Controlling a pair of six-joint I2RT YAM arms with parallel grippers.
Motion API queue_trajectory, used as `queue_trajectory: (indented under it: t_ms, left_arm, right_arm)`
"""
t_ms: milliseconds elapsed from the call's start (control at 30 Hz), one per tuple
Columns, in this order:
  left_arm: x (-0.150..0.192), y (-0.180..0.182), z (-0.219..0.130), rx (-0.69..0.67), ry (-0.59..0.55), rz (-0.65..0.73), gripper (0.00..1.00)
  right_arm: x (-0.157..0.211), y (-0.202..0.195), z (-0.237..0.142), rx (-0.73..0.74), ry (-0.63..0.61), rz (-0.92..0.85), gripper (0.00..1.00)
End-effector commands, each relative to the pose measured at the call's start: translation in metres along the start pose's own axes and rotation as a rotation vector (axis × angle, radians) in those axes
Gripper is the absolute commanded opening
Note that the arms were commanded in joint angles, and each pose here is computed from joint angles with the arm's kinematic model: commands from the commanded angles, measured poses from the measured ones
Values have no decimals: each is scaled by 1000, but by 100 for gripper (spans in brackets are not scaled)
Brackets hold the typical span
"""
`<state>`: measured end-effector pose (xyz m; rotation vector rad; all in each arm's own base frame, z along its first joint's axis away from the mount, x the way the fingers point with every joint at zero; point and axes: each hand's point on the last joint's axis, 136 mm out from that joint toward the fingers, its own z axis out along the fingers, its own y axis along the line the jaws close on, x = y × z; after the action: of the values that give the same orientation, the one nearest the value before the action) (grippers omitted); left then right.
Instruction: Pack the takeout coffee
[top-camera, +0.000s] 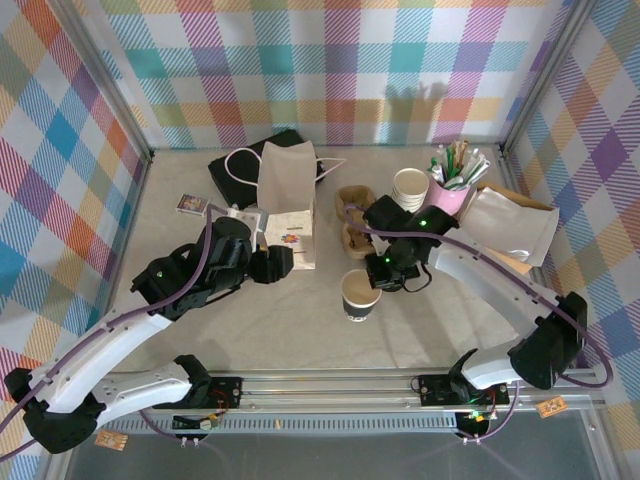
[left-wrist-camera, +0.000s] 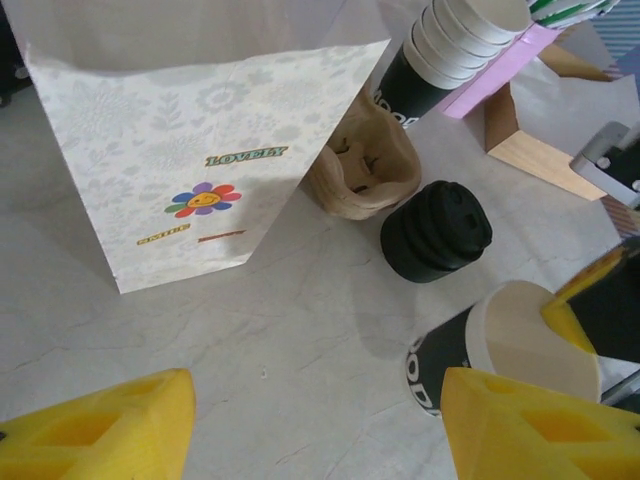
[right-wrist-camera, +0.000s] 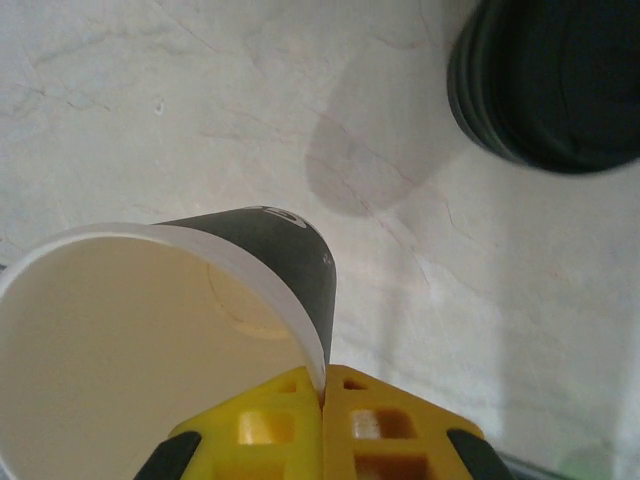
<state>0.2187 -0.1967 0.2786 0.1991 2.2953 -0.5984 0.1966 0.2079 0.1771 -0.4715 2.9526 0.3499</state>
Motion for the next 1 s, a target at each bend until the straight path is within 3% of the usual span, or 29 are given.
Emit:
queue_trajectory:
  t_ms: [0,233,667,967]
  left_arm:
    - [3,-1,4,2,-17,-3,66]
    - [13,2,18,5,-6,8,68]
    - [19,6,23,-9,8,29,69]
    - [22,11,21,-19,4,26,70]
  right_arm:
    - [-23,16,17,-43,-59,-67,0]
    - [-39,30,46,-29,-63,-152,0]
    - [-34,29,79,23,-19,-235,0]
    - [-30,23,82,47,-7,-231,8]
